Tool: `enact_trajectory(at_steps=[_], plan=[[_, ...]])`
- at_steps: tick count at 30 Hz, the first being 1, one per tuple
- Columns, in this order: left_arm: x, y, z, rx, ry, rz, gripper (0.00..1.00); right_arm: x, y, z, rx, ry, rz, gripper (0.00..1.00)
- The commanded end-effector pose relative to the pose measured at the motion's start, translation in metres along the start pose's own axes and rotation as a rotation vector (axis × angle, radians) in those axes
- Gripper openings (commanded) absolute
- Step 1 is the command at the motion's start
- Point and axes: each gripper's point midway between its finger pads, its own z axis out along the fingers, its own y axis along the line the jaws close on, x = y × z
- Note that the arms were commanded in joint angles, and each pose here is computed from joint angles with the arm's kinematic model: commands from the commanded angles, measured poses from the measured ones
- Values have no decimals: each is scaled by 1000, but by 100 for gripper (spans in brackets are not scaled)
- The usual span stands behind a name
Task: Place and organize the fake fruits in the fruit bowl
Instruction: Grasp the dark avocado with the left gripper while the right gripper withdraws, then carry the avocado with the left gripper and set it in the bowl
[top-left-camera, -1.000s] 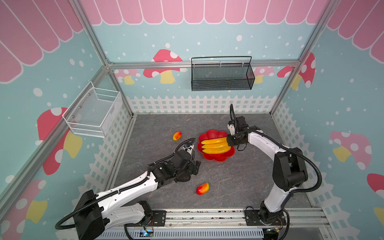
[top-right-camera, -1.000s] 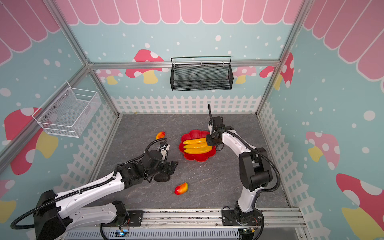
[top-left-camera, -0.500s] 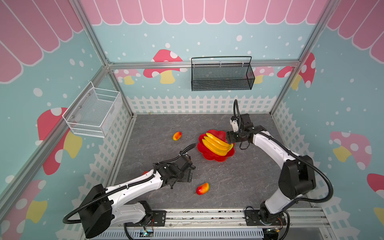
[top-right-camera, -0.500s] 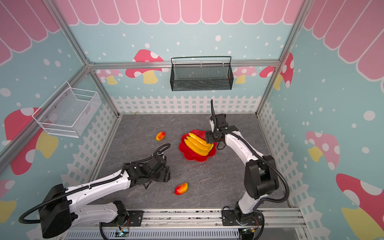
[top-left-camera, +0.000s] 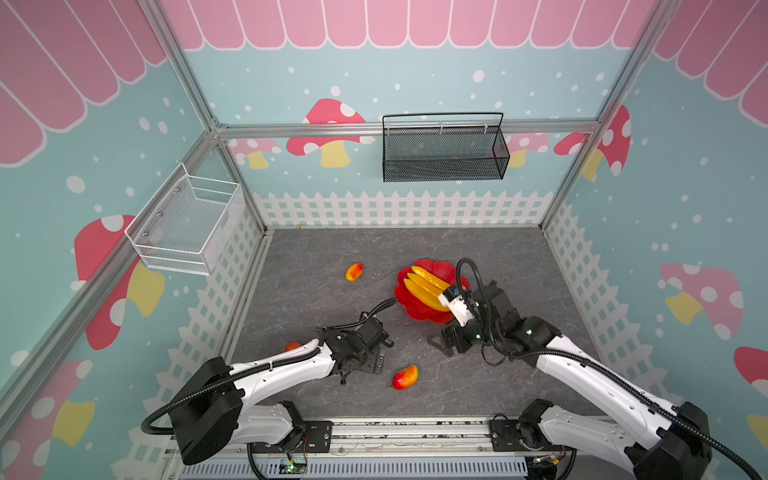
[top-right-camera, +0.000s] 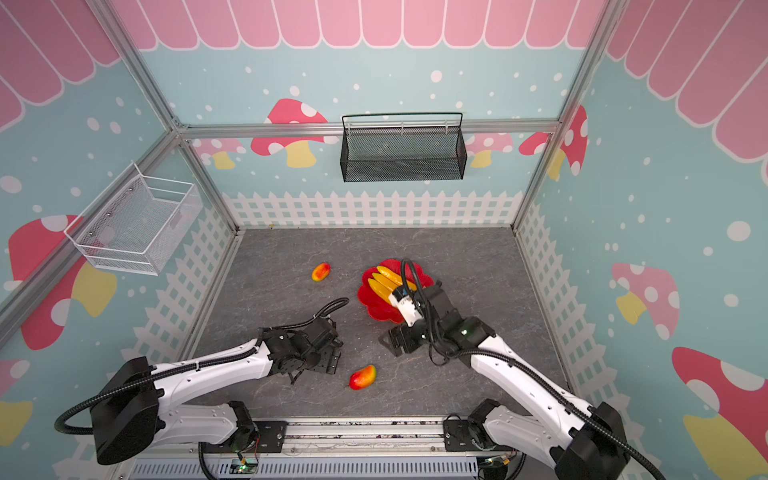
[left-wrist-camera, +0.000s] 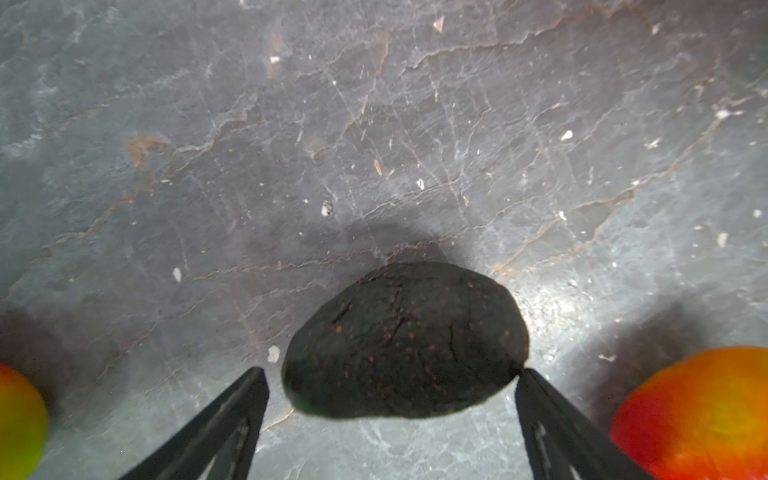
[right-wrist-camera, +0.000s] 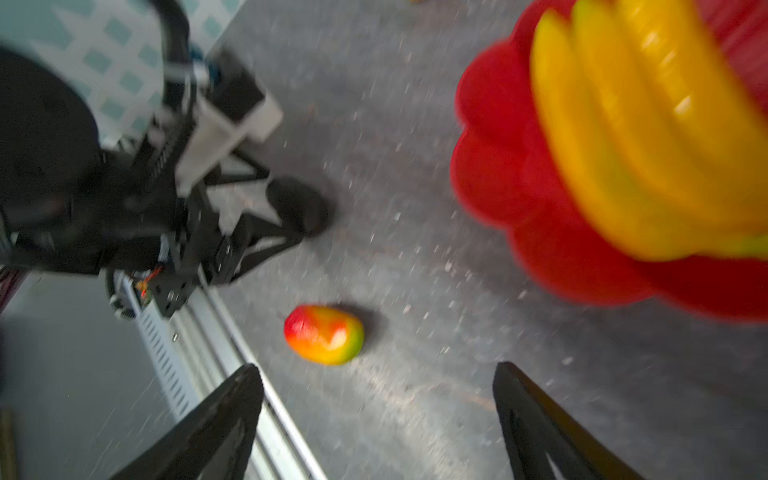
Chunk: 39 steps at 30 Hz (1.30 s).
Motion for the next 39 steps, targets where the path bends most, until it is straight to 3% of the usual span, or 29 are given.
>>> enact_trajectory(at_steps=[1, 10, 17, 19, 24, 27, 32, 39], plan=[[-7, -2, 9, -10, -15, 11, 91, 16, 18, -6, -112, -54, 90, 90], [-21, -14, 25, 3, -55, 12, 76, 32, 10, -5, -84, -39, 104, 90], [-38, -18, 13, 19, -118, 8, 43, 21, 7, 4, -77, -57, 95, 90], [-52, -22, -1, 39, -172, 9, 39, 10, 5, 4, -60, -77, 86, 90], [-102, -49, -48, 153, -316, 23, 38, -24, -16, -4, 43, -156, 94, 92], [-128, -78, -58, 235, -347, 59, 38, -38, -32, -14, 58, -206, 131, 93], [-165, -113, -30, 236, -301, 108, 39, -36, -48, -24, 49, -242, 169, 93], [-195, -126, 17, 196, -258, 101, 39, -15, -48, -23, 36, -235, 185, 93]])
